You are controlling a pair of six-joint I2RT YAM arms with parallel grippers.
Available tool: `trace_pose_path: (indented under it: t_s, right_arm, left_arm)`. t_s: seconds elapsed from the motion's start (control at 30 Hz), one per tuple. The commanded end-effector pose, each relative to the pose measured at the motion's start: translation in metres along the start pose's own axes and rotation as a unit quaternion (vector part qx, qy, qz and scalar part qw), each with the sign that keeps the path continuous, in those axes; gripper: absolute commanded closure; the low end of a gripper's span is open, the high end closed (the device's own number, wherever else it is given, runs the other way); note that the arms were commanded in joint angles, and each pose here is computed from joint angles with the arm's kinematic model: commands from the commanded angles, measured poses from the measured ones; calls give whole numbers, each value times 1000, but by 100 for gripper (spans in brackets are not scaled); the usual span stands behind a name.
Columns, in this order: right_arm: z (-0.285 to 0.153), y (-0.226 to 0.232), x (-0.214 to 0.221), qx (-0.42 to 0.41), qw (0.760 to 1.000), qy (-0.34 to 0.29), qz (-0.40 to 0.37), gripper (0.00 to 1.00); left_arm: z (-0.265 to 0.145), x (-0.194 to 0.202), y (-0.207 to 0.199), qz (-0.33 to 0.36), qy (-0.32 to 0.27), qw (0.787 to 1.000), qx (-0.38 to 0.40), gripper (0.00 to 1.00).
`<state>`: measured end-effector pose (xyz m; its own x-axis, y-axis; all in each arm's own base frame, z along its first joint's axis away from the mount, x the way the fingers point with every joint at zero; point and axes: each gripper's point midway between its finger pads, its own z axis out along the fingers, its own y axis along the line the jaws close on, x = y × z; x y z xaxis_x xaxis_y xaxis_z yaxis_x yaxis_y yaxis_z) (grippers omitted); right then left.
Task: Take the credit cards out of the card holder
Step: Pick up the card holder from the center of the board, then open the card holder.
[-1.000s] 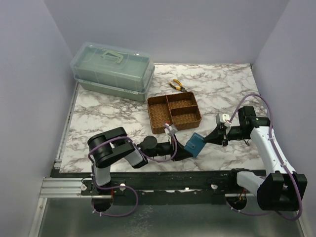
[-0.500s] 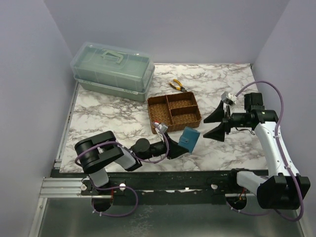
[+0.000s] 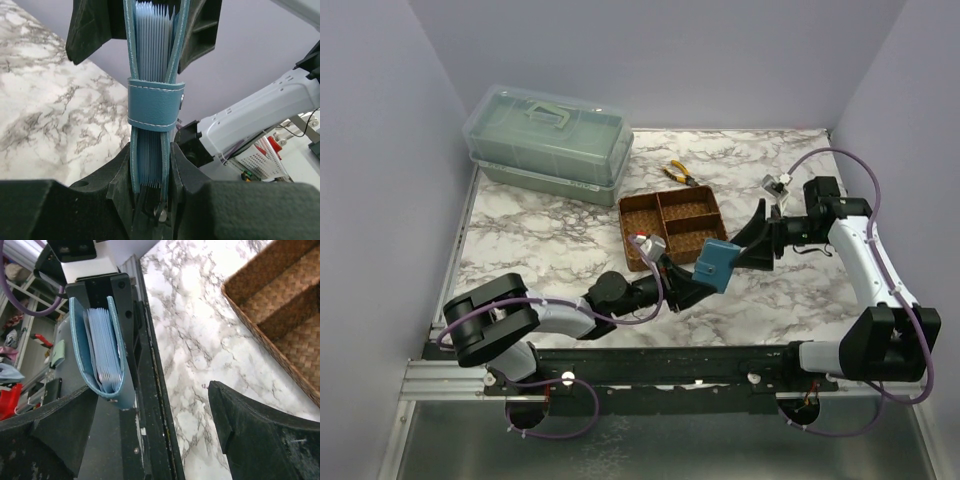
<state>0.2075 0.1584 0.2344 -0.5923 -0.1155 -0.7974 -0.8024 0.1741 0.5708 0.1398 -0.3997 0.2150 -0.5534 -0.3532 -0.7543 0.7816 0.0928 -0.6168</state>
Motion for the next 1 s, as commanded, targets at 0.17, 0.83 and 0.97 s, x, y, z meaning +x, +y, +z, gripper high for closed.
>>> trace_pose_path:
  t_s: [0.17, 0.83, 0.97]
  right_arm:
    - [6, 29, -23, -46, 998, -31, -23, 4]
    - [10, 38, -31, -4, 999, -1, -45, 99]
    - [5, 15, -28, 87, 996, 8, 3, 100]
  left_arm:
    - [23, -24, -14, 33, -20, 999, 12, 100]
    - [-9, -48, 27, 13, -83, 988, -131, 26]
    - [-48, -64, 51, 21, -100, 963, -249, 9]
